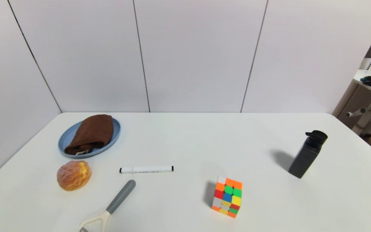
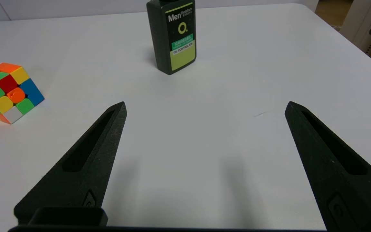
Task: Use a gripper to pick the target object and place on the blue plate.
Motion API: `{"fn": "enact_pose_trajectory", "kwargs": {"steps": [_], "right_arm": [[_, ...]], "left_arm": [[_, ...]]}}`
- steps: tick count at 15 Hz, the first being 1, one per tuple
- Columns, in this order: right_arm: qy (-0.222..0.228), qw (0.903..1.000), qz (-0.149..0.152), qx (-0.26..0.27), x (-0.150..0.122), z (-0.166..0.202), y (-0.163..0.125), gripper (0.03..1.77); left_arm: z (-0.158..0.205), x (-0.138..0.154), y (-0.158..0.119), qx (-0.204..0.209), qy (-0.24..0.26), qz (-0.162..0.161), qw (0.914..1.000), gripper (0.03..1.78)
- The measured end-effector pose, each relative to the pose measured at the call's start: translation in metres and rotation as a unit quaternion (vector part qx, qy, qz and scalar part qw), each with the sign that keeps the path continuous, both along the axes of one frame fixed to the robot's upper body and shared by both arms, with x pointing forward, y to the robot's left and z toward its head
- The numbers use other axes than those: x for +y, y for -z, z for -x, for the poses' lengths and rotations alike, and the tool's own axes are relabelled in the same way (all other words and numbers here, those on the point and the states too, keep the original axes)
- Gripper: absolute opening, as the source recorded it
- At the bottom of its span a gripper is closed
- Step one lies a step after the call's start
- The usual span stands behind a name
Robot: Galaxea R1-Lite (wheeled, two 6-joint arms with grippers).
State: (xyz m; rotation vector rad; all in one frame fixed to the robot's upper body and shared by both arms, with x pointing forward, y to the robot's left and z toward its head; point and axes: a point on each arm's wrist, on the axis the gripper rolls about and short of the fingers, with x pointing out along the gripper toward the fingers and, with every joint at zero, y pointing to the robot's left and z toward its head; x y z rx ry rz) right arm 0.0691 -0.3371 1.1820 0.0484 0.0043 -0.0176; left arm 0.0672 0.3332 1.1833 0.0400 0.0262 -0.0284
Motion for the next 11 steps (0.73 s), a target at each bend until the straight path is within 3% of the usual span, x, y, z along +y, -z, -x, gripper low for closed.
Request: {"fn": "enact_pose_trajectory", "kwargs": {"steps": [2,11], "right_arm": [[0.0,1.0,0.001,0.0,0.0,0.0,-0.0001,1.7],[0.0,1.0,0.001,0.0,0.0,0.0,0.0,1.7]], "left_arm": [[-0.0011,0.0,-0.0008,-0.015,-0.001,0.002,0.9999,1.69],[-0.0017,0.0004,0.0005,-0.014,-0.008,0.012,0.9998,1.69]]}}
